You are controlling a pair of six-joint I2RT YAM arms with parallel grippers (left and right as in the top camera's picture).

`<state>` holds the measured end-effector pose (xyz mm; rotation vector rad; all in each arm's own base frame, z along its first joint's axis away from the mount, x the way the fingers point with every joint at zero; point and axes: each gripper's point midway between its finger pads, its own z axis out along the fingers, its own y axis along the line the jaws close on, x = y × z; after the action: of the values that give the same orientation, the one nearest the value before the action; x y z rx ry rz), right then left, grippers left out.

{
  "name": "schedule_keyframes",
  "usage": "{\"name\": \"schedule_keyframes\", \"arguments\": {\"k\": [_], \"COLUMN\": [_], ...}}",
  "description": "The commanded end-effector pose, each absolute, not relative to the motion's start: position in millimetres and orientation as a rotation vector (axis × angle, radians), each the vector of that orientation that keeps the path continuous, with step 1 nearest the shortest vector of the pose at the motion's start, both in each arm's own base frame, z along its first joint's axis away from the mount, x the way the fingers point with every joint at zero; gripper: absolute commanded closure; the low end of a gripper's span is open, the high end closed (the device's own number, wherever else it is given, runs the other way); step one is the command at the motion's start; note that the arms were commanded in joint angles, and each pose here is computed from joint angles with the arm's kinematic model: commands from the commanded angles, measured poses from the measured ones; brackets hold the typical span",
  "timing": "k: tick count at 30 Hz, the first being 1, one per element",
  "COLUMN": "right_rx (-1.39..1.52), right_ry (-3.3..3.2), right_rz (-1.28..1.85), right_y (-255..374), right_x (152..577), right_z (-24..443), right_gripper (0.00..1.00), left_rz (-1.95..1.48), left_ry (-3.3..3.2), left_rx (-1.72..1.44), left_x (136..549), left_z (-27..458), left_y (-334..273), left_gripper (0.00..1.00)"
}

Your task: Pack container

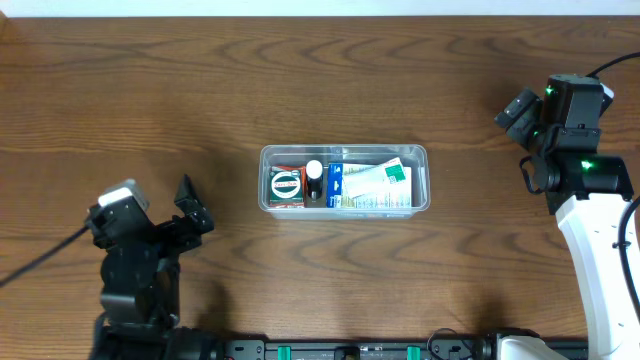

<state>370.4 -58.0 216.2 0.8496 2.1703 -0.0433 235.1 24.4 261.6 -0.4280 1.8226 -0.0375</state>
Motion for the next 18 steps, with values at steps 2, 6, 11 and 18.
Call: {"name": "schedule_keyframes", "arguments": {"k": [2, 6, 11, 18], "right_rx": [0.878, 0.878, 0.878, 0.878], "right_ry": [2.152, 2.152, 2.151, 2.152], "right_rz": [-0.048, -0.048, -0.048, -0.048], "right_y": [-64, -64, -64, -64], "right_x": [371, 371, 371, 371], "right_z": [219, 219, 219, 219], "right_gripper": [0.01, 0.01, 0.01, 0.01], "left_rz": [-0.071, -0.086, -0.083, -0.091], "left_ry": [1.758, 1.671, 1.582, 1.543], "left_rx": [-0.411, -0.414, -0.426, -0.422], "left_x": [243, 248, 245, 241], "left_z": [233, 217, 206, 189], "left_y": [27, 31, 37, 40], "left_gripper": [0.02, 0.02, 0.02, 0.02]}}
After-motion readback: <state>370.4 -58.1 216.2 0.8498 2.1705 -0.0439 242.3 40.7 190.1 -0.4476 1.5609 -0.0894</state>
